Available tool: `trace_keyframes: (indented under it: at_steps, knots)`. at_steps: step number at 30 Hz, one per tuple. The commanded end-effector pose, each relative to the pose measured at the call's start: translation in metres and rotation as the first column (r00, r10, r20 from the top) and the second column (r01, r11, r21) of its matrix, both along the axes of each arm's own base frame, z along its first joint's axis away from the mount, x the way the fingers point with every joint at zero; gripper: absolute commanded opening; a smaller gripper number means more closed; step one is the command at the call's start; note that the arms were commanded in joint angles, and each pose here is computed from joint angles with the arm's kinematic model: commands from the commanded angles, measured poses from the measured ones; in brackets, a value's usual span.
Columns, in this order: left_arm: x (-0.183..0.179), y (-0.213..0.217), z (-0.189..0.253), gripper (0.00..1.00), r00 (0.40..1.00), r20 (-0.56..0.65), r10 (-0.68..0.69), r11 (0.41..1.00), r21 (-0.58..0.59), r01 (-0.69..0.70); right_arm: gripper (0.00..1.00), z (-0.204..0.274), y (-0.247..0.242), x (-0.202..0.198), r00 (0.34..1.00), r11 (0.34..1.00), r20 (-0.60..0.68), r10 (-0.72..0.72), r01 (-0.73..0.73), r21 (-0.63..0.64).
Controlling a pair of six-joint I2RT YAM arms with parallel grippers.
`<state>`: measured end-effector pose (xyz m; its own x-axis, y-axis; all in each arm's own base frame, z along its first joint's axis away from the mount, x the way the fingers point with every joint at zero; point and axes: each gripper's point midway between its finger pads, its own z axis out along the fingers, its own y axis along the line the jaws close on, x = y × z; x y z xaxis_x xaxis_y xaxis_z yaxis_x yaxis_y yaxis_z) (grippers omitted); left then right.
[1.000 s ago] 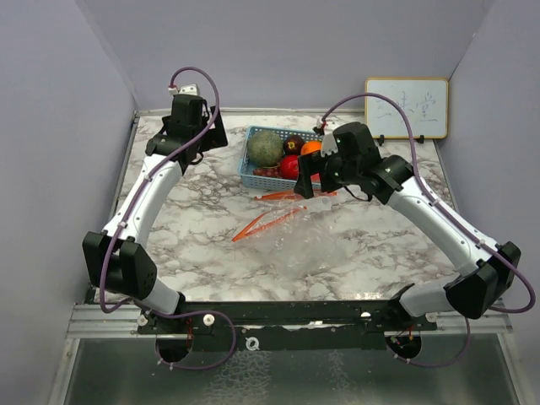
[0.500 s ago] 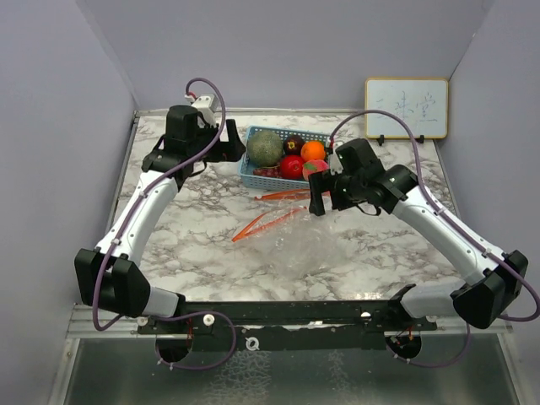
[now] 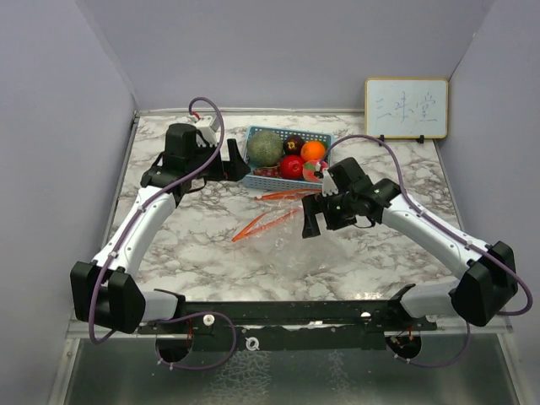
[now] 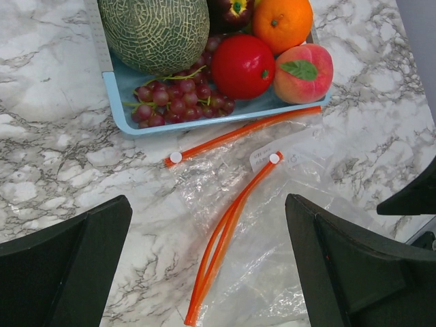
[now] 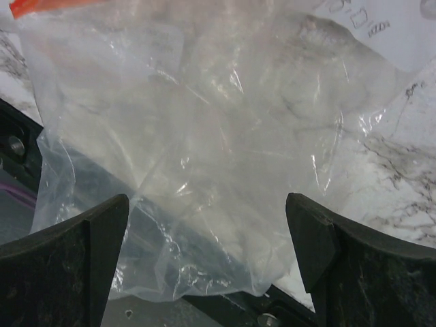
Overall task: Place the food in the zip-top bag and seal the zipper
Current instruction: Pick up the zipper food storage bag at the center of the board.
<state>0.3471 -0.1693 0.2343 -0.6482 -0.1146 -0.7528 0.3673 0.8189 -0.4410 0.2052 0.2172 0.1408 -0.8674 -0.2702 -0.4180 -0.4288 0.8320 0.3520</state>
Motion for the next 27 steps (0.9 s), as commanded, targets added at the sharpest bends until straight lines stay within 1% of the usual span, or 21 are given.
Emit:
trace_keyframes:
  at_steps: [1,6,10,11,12,13,14,15,16,17,19,22,25,27]
  knots:
    - [-0.009,-0.006,0.005,0.99,0.999,0.024,-0.048,0.998,-0.033,0.049,0.99,-0.005,0.025,0.027,0.997,0.998,0.071,0.021,-0.025,0.057]
    - [-0.012,-0.007,-0.004,0.98,0.998,0.008,-0.063,0.998,-0.031,0.064,0.99,-0.032,0.023,0.059,0.991,1.000,0.136,-0.012,0.016,-0.026]
    - [-0.014,-0.007,-0.008,0.98,0.997,0.008,-0.076,0.997,-0.021,0.076,0.98,-0.050,0.023,0.072,0.986,0.998,0.164,-0.016,0.026,-0.060]
    - [-0.015,-0.006,-0.009,0.98,0.997,0.009,-0.078,0.997,-0.017,0.078,0.92,-0.053,0.024,0.073,0.986,0.998,0.166,-0.012,0.022,-0.061]
    - [-0.015,-0.006,-0.009,0.98,0.996,0.013,-0.083,0.996,-0.012,0.083,0.79,-0.055,0.025,0.073,0.986,0.998,0.166,-0.001,0.011,-0.060]
    - [-0.016,-0.005,-0.010,0.98,0.996,0.014,-0.084,0.996,-0.006,0.084,0.62,-0.055,0.026,0.073,0.986,0.998,0.164,0.011,-0.001,-0.060]
    - [-0.016,-0.005,-0.010,0.98,0.996,0.016,-0.086,0.996,0.000,0.086,0.40,-0.054,0.026,0.073,0.986,0.998,0.163,0.017,-0.007,-0.062]
    - [-0.016,-0.004,-0.011,0.98,0.996,0.017,-0.086,0.996,0.006,0.086,0.20,-0.052,0.026,0.073,0.986,0.998,0.167,0.021,-0.010,-0.066]
    - [-0.016,-0.003,-0.011,0.98,0.996,0.019,-0.088,0.996,0.014,0.088,0.10,-0.047,0.025,0.074,0.984,0.998,0.179,0.026,-0.014,-0.068]
    - [-0.016,-0.002,-0.011,0.98,0.996,0.019,-0.087,0.996,0.020,0.087,0.05,-0.040,0.024,0.075,0.980,0.997,0.194,0.034,-0.020,-0.072]
    - [-0.016,-0.001,-0.011,0.98,0.996,0.020,-0.085,0.996,0.032,0.085,0.02,-0.020,0.021,0.079,0.970,0.996,0.238,0.054,-0.036,-0.082]
    - [-0.013,-0.001,-0.004,0.98,0.996,0.031,-0.079,0.997,0.026,0.078,0.02,0.028,0.021,0.086,0.931,0.994,0.351,0.098,-0.078,-0.071]
    - [-0.006,-0.008,0.009,0.98,0.996,0.048,-0.081,0.997,-0.014,0.082,0.02,0.074,0.025,0.081,0.863,0.983,0.475,0.171,-0.179,-0.029]
    - [-0.001,-0.016,0.021,0.95,0.994,0.058,-0.098,0.992,-0.076,0.102,0.03,0.098,0.027,0.071,0.808,0.965,0.545,0.224,-0.262,-0.007]
